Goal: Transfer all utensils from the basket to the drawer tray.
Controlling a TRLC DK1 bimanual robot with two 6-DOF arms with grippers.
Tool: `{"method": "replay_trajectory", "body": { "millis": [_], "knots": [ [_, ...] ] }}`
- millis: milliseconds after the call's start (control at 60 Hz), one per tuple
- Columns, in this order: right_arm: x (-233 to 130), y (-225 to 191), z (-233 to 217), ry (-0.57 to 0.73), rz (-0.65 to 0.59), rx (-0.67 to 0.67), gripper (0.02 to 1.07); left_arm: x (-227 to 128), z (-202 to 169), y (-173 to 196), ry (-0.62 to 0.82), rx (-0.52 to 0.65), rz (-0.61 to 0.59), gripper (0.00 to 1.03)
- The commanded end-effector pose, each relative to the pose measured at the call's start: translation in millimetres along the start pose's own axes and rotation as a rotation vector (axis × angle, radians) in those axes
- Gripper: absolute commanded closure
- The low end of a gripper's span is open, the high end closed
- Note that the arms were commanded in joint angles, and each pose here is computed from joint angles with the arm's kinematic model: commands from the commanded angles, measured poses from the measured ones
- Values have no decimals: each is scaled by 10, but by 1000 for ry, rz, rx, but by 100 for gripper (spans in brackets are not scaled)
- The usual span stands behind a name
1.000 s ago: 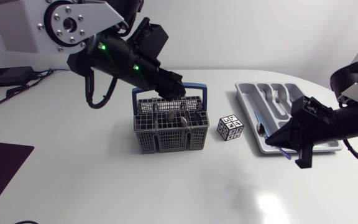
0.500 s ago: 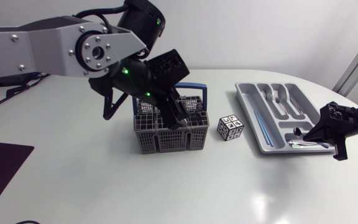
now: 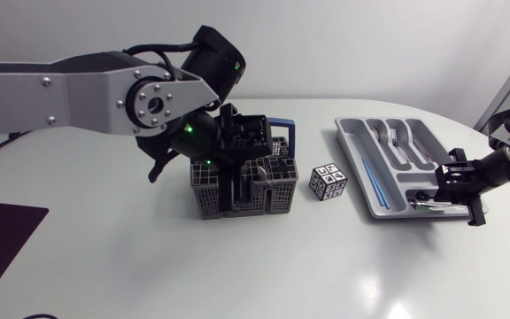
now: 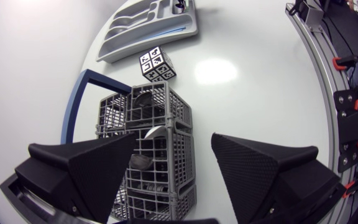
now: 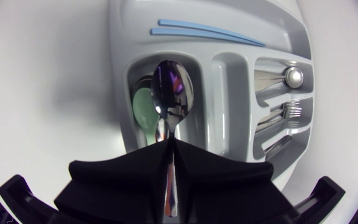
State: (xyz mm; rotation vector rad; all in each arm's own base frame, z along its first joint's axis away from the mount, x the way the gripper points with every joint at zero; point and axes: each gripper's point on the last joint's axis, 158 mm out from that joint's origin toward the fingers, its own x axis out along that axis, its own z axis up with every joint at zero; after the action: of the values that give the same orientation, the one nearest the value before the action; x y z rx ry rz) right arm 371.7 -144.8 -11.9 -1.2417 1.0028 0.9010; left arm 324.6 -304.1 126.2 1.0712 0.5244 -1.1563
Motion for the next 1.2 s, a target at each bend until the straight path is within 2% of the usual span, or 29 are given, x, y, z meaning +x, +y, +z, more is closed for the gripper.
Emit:
{"method": "replay_trajectory", "body": {
  "millis": [0,100,367,483,583,650,800,817,917,950,983,1083,1183],
  "knots": [
    [148,70,-13,19,21,-51,85,109,-84,-138,25,87,-32,17],
    [170,86,-42,36,19,-51,63,112,-83,-113,36,155,-19,17],
    [-81,4,48,2,-57,-14,38,162,-39,80,55,253,16,17],
    [-210,29,209,-40,-88,32,6,240,-30,176,71,303,38,18],
    [-305,84,404,-85,-106,56,6,295,5,284,78,339,62,25],
    [-338,175,546,-109,-102,62,6,327,34,372,79,365,74,36],
    [-398,357,805,-157,-105,58,6,385,15,423,86,408,70,51],
    [-398,393,849,-164,-103,59,6,397,9,430,89,413,68,56],
    [-420,456,969,-196,-110,62,6,422,-22,420,96,445,59,71],
    [-429,459,995,-205,-111,68,6,437,-35,406,98,455,53,79],
    [-439,461,1016,-215,-113,73,6,439,-39,401,99,461,51,80],
    [-441,483,1039,-227,-111,81,6,466,-80,403,107,472,42,93],
    [-425,515,1058,-235,-106,82,6,492,-95,397,110,479,34,97]
  ]
}}
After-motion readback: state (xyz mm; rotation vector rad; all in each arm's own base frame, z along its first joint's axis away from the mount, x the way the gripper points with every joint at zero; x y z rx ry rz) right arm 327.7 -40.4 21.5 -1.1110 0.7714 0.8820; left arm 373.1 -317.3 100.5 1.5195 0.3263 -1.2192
